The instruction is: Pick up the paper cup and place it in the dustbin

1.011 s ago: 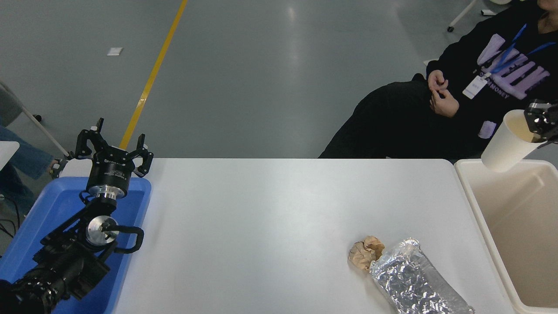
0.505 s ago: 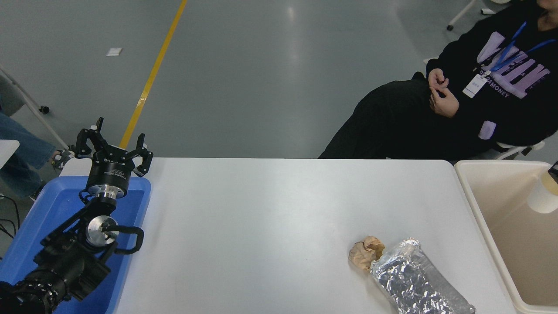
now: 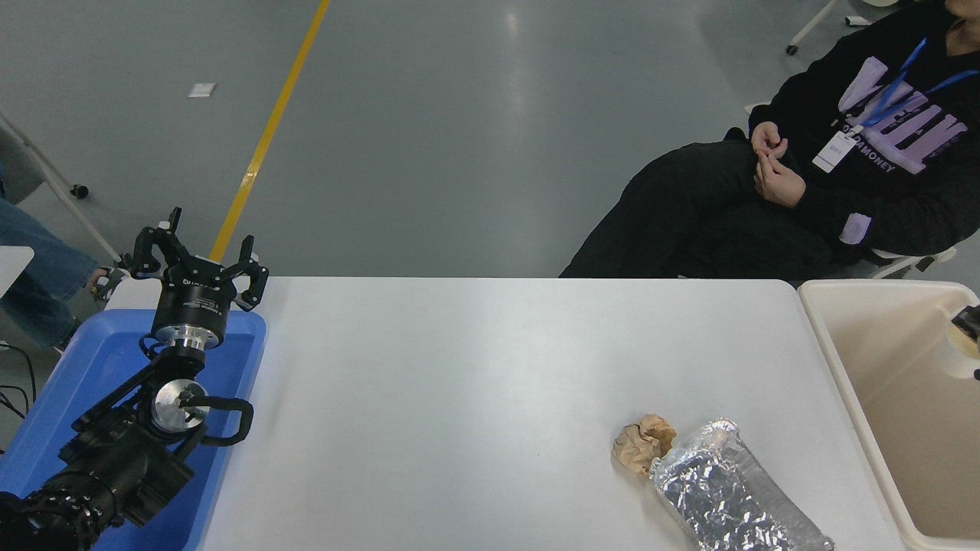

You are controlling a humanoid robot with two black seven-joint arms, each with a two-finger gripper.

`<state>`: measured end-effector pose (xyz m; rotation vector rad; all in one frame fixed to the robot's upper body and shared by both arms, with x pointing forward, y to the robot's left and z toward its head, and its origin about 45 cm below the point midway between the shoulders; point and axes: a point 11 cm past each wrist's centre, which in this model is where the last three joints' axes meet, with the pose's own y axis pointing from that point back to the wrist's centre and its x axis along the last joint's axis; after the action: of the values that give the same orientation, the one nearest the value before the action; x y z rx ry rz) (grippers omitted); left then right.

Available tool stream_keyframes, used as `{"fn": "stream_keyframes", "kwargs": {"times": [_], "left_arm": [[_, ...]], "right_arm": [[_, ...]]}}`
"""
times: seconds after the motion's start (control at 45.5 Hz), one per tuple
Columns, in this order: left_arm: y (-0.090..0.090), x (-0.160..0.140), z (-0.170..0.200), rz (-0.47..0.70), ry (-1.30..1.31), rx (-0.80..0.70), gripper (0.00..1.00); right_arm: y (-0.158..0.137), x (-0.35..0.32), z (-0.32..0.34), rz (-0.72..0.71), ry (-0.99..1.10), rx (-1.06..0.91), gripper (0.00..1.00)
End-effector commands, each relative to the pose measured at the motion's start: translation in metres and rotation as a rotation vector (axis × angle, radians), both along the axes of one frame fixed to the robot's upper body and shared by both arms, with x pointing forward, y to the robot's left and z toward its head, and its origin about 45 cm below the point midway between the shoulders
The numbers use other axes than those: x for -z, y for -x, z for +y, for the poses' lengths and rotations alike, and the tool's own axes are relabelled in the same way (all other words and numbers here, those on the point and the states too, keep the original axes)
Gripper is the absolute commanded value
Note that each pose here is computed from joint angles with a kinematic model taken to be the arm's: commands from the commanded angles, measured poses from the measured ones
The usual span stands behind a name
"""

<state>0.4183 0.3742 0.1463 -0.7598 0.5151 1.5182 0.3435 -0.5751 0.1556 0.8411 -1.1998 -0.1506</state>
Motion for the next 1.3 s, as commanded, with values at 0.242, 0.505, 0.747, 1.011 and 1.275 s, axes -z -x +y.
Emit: {"fn": "stream_keyframes", "kwargs": {"times": [0.242, 0.505, 0.747, 1.011, 1.275], "left_arm": [[0.0, 0.0, 0.0, -0.001, 0.0, 0.001, 0.99], [0.0, 0.0, 0.0, 0.0, 0.0, 0.0, 0.99], [0.0, 0.0, 0.0, 0.0, 0.0, 0.0, 0.99], [0.0, 0.0, 0.0, 0.0, 0.0, 0.0, 0.99], [0.0, 0.0, 0.0, -0.001, -0.001, 0.0, 0.99]], "right_arm": [[0.02, 0.029, -0.009, 0.0, 0.094, 0.006, 0.0], [0.019, 0.029, -0.008, -0.014, 0.107, 0.005, 0.58], [0.021, 0.032, -0.007, -0.027, 0.119, 0.009, 0.74], [0.018, 0.016, 0.012, 0.029, -0.047, 0.018, 0.98], [0.011, -0.042, 0.045, 0.11, -0.171, -0.052, 1.0]]}}
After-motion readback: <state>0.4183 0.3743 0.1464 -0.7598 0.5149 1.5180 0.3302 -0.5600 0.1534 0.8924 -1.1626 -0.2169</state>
